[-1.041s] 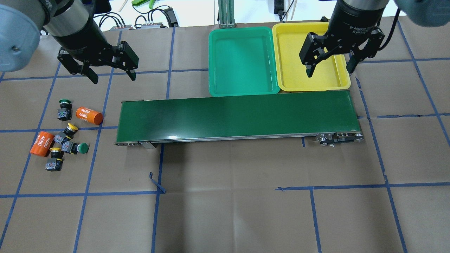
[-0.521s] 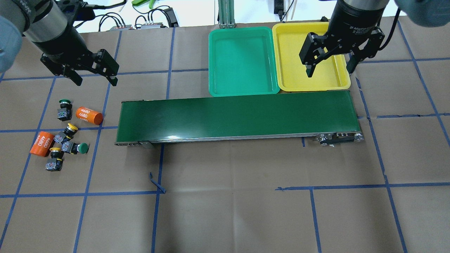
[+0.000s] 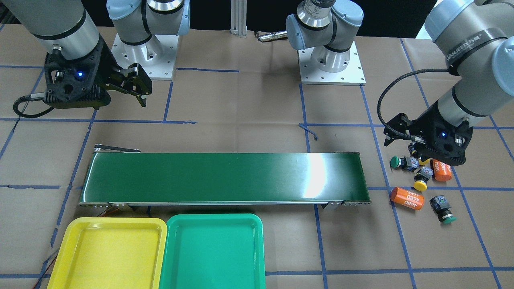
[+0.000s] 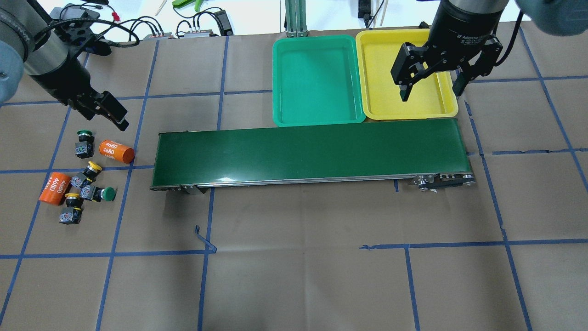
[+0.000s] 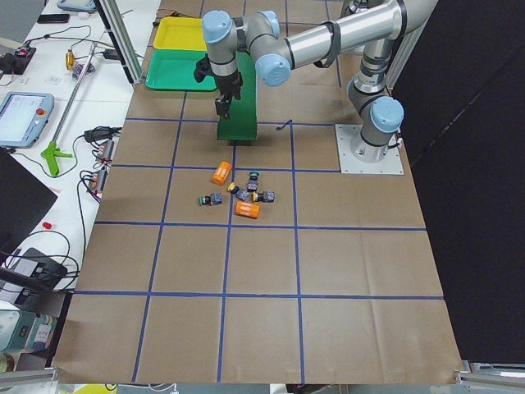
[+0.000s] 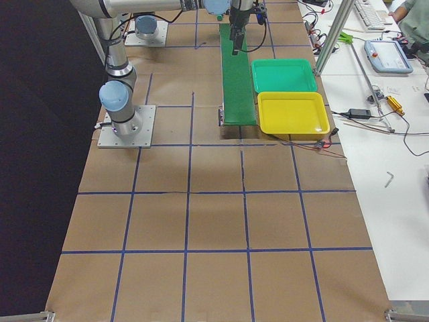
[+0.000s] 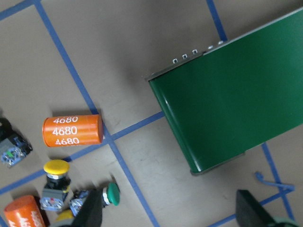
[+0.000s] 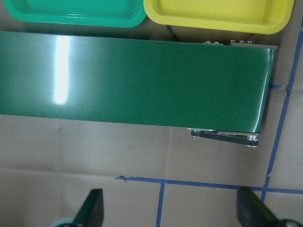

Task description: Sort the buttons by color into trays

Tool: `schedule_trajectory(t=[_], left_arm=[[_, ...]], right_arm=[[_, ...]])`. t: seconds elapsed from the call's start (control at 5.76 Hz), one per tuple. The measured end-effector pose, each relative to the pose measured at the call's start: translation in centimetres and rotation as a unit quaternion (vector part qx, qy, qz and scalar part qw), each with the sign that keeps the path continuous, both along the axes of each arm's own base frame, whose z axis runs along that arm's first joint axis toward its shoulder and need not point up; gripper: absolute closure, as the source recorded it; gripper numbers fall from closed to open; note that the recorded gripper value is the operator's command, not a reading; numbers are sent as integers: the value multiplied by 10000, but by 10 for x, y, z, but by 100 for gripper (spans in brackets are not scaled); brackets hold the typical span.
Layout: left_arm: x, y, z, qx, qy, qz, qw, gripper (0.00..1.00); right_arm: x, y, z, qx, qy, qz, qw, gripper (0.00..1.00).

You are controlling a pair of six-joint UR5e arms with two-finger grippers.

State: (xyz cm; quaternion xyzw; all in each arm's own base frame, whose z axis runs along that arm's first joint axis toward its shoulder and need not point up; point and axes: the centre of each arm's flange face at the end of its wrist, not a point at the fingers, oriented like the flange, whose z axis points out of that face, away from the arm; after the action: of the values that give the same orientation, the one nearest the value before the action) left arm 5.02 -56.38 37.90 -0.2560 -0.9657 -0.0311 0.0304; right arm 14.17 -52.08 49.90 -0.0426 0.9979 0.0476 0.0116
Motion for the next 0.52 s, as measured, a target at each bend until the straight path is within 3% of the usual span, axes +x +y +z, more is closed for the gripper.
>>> schedule_trajectory(t=[0.17,0.35,0.52], left_arm=[[20,-8,-28,10,100,-829,9965,2],[39,-15,-59,-60,182,-1646,9862,2],[53,-15,-83,-112,263,-2625,9645,3]], right_arm=[[0,0,0,0,0,-1,10000,0],[0,0,0,0,0,-1,10000,0],[0,0,0,0,0,-1,10000,0]])
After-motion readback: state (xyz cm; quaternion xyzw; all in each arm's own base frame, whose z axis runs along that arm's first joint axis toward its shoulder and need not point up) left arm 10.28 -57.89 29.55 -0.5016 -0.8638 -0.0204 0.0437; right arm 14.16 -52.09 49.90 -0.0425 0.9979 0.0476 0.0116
